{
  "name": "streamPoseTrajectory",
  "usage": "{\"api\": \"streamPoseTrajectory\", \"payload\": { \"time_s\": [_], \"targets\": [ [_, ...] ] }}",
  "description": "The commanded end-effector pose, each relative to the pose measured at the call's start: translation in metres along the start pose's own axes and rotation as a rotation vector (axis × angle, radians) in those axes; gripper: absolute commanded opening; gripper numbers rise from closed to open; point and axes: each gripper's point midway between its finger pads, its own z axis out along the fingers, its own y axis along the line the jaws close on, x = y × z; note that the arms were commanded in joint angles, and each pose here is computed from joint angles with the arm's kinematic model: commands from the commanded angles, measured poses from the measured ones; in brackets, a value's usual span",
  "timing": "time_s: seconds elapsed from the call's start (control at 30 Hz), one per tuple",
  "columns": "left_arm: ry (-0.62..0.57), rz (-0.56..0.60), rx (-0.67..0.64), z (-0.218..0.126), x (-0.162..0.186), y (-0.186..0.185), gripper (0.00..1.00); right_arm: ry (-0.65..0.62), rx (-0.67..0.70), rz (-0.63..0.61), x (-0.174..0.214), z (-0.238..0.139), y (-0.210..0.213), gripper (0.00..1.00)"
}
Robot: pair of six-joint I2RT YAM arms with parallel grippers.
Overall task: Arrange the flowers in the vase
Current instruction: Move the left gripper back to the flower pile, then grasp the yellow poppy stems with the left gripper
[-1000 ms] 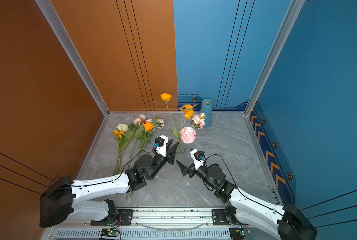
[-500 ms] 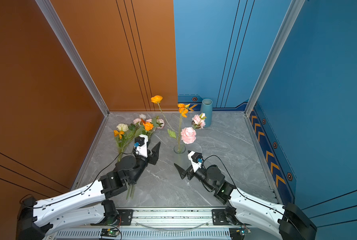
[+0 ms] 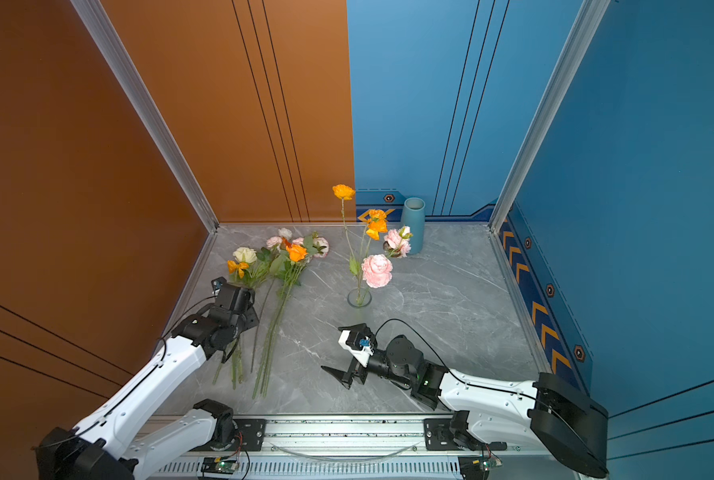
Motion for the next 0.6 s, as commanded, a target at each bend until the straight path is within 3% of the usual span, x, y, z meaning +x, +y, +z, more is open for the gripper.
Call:
{"api": "streamPoseTrajectory", "payload": {
  "time_s": [0.0, 0.57],
  "targets": [
    [0.102, -0.014, -0.040, 0.010, 0.022, 0.008, 0.39, -0.045, -0.061, -0.024, -0.017, 0.008, 0.011, 1.00],
    [0.276, 0.013, -0.231, 0.064, 0.028, 0.029, 0.29, -0.029, -0.084, -0.007, -0.012, 0.014, 0.014, 1.00]
  ]
}}
